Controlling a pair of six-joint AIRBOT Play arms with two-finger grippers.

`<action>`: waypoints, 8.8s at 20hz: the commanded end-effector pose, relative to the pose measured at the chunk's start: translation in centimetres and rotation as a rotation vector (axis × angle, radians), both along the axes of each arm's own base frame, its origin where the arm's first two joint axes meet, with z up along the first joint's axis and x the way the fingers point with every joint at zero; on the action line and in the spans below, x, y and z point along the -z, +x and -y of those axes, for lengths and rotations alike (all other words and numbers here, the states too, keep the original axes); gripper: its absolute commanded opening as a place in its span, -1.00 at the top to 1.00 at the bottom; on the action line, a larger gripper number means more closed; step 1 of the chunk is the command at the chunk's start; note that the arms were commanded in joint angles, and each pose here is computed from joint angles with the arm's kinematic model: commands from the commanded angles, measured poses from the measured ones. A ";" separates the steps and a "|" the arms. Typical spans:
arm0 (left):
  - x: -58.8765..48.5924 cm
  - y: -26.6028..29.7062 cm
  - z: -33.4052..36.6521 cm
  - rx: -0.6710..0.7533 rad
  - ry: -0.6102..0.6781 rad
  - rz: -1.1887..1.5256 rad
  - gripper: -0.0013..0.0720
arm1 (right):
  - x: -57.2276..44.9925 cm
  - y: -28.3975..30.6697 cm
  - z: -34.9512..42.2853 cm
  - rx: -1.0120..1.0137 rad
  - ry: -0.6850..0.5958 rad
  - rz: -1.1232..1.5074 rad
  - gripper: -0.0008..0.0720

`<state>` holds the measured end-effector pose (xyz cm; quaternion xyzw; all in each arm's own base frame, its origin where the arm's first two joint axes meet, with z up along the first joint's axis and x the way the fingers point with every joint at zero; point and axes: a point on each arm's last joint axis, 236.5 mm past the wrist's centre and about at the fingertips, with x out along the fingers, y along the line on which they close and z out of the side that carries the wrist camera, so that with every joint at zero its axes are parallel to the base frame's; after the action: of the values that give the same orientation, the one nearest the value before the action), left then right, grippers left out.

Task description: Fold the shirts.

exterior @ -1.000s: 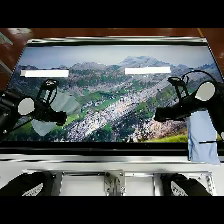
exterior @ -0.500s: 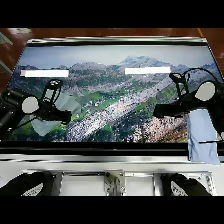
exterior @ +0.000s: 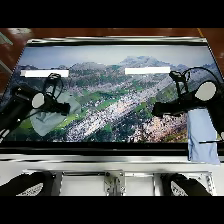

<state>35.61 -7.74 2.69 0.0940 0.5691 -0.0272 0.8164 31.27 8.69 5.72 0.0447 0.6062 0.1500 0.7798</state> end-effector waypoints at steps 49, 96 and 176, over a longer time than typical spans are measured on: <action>-1.6 -6.9 33.0 0.278 -0.812 -0.090 0.84 | -7.3 -4.6 3.5 0.029 -0.125 0.155 -0.69; 12.9 -5.6 19.9 -0.211 -0.888 -0.344 0.88 | 11.8 4.5 -1.8 0.222 0.344 -0.211 -0.77; -0.1 0.8 8.5 -0.072 -0.724 0.265 0.88 | 17.3 2.6 -9.4 0.285 0.519 -0.426 0.77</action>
<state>36.33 -16.27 2.74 -0.2176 0.4158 -0.1853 0.8634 33.35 16.80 -11.42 0.3455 0.6915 0.1787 0.6087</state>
